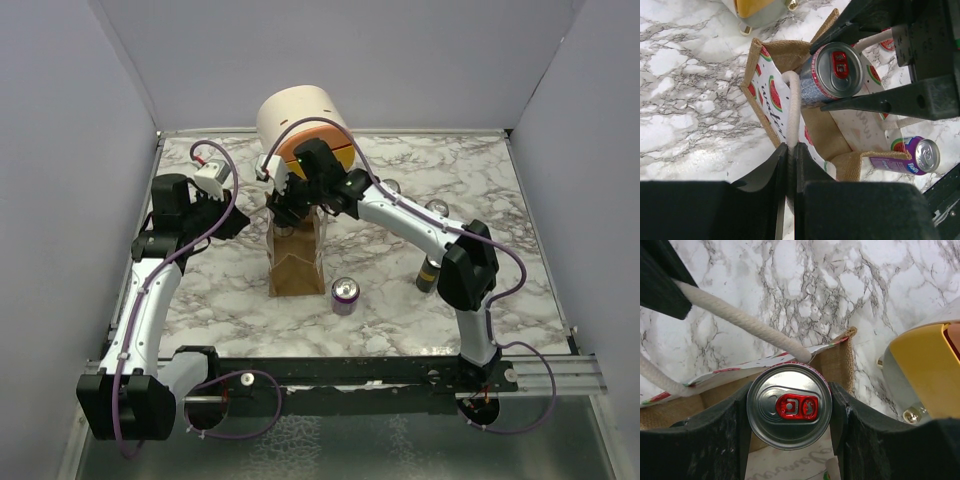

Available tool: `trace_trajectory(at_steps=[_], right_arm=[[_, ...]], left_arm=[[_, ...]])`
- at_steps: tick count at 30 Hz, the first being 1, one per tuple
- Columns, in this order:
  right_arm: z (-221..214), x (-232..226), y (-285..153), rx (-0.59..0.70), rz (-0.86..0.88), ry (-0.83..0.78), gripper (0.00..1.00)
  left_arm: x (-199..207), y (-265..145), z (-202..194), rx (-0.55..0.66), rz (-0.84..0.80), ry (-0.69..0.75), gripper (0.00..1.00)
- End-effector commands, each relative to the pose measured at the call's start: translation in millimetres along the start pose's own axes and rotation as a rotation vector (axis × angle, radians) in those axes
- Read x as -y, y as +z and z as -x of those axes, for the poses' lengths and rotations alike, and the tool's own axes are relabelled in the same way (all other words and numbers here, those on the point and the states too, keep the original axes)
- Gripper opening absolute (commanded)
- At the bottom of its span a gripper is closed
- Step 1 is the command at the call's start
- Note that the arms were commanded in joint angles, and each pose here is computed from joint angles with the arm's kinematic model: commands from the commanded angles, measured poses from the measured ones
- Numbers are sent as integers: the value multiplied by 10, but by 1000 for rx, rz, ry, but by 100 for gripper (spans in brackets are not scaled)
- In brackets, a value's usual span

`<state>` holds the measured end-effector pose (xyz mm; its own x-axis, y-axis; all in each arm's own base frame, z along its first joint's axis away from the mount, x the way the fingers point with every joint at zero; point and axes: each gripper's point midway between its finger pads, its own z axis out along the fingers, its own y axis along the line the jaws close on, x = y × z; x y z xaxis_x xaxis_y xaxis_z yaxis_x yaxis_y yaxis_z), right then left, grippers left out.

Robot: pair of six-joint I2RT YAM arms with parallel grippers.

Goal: Place the beverage into the canvas bag

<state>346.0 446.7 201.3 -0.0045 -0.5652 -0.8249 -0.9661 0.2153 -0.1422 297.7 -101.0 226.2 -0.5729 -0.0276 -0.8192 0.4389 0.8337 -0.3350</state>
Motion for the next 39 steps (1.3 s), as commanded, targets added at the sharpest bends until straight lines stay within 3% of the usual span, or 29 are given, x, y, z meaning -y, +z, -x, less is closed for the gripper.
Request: trace_trajectory(at_steps=[1,33,39], right_arm=[[237,175,103,111,-88,-29,1],[-344,263,686,45,-136,104,1],[-509,232,751,3,-131,127,8]], left_arm=[[-1,-50,48,35,17,6,0],[-42,-64,-41,18,40,10,0],[-8,-73,-46,25,25,14,0]])
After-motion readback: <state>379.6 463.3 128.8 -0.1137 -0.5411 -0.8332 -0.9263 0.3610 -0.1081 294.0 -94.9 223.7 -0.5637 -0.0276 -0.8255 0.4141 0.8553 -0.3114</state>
